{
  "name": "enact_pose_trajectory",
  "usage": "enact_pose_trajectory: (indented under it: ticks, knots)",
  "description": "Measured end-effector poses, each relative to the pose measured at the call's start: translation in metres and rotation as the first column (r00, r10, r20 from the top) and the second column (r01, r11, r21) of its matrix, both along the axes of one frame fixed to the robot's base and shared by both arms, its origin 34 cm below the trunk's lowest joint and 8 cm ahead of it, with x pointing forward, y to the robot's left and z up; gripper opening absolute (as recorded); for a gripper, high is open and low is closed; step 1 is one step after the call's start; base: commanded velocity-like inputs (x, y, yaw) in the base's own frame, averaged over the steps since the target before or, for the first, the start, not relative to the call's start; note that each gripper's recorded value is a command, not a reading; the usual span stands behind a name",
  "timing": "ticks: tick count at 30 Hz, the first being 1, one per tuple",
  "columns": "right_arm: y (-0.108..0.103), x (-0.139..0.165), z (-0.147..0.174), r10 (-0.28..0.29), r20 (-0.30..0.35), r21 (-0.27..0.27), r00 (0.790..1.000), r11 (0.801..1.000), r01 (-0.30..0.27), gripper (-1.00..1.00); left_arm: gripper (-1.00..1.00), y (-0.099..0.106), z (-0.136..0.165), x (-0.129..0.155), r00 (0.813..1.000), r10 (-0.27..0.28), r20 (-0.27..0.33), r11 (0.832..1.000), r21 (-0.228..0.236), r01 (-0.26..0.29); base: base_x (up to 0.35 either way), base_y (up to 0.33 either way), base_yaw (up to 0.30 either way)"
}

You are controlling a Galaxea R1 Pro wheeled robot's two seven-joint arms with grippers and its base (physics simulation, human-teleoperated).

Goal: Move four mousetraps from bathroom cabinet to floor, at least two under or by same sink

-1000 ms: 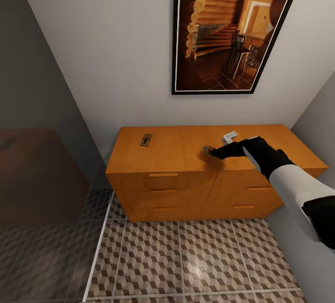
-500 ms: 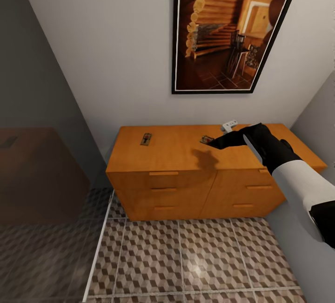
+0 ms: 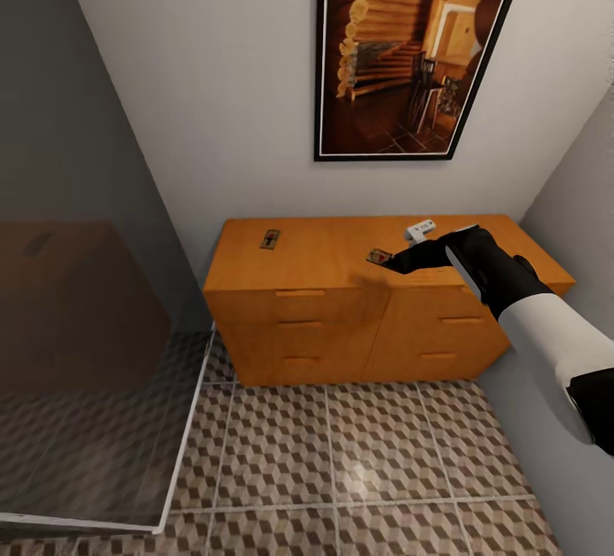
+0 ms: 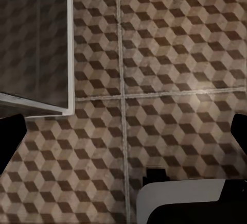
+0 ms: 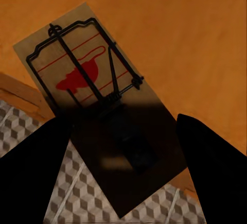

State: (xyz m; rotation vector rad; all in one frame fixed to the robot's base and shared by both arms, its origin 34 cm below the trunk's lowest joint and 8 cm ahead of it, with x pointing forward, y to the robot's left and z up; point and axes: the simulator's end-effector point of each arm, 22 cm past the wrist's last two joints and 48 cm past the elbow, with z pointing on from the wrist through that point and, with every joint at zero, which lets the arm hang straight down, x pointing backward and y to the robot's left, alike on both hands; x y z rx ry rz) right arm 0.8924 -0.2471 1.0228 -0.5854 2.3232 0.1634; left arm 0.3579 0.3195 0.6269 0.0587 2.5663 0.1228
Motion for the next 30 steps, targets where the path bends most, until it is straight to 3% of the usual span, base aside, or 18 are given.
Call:
enact_pose_trajectory:
  ticks: [30]
  knots:
    - [-0.008, -0.004, -0.015, -0.016, -0.032, -0.007, 0.999, 1.0, 0.016, -1.0, 1.0, -0.001, 0.0, 0.0, 1.0, 0.0, -0.001, 1.0, -0.001, 0.0, -0.237, 0.0, 0.0]
